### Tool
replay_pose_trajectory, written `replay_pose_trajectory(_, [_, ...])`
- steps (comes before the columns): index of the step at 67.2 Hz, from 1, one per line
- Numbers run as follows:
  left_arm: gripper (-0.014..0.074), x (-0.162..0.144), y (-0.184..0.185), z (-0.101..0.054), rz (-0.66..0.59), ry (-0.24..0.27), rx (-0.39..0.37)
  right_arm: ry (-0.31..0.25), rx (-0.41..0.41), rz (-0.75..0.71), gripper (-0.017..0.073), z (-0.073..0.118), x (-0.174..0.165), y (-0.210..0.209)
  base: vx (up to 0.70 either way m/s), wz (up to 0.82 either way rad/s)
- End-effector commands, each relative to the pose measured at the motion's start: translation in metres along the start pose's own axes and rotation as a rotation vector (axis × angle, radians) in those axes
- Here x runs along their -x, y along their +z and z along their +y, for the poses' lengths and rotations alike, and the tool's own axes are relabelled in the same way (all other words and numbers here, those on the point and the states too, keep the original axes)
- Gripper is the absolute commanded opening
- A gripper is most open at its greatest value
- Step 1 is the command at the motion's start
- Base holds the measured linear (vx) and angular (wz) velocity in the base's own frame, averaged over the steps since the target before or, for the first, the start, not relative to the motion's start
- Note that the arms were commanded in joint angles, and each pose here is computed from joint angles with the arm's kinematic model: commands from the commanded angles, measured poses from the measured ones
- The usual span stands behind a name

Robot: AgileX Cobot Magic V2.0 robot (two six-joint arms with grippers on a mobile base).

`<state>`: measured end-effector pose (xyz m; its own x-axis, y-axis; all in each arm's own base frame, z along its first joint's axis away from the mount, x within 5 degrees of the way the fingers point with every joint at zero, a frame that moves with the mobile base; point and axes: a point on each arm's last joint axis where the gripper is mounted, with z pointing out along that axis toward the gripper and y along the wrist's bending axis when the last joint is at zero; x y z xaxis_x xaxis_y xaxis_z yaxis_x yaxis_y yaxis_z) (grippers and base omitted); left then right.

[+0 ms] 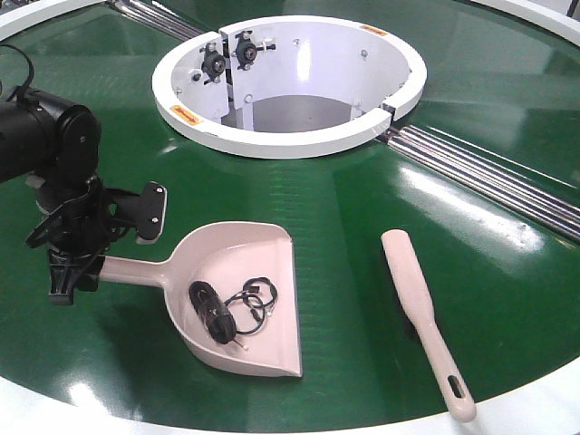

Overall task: Clean and inspect green conveyor with broom and dustpan
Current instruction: 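Release the dustpan handle and lift the left gripper away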

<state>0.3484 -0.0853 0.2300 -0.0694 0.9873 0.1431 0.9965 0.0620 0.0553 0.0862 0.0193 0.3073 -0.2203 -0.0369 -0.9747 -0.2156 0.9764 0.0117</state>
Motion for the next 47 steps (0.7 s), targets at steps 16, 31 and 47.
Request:
replay_pose_trajectory(16, [0.016, -0.002, -0.025, -0.003, -0.024, -0.021, 0.055, -0.007, -0.015, -0.088, -0.0008, -0.001, 0.014, -0.002, 0.0, 0.0])
replay_pose_trajectory(31, [0.0477, -0.004, -0.029, -0.005, -0.017, -0.065, 0.061, -0.007, -0.015, -0.088, -0.0008, -0.001, 0.014, -0.002, 0.0, 0.0])
replay_pose_trajectory(47, [0.0613, -0.015, -0.06, -0.016, -0.036, -0.124, 0.145, -0.007, -0.015, -0.088, -0.0008, -0.001, 0.014, -0.002, 0.0, 0.0])
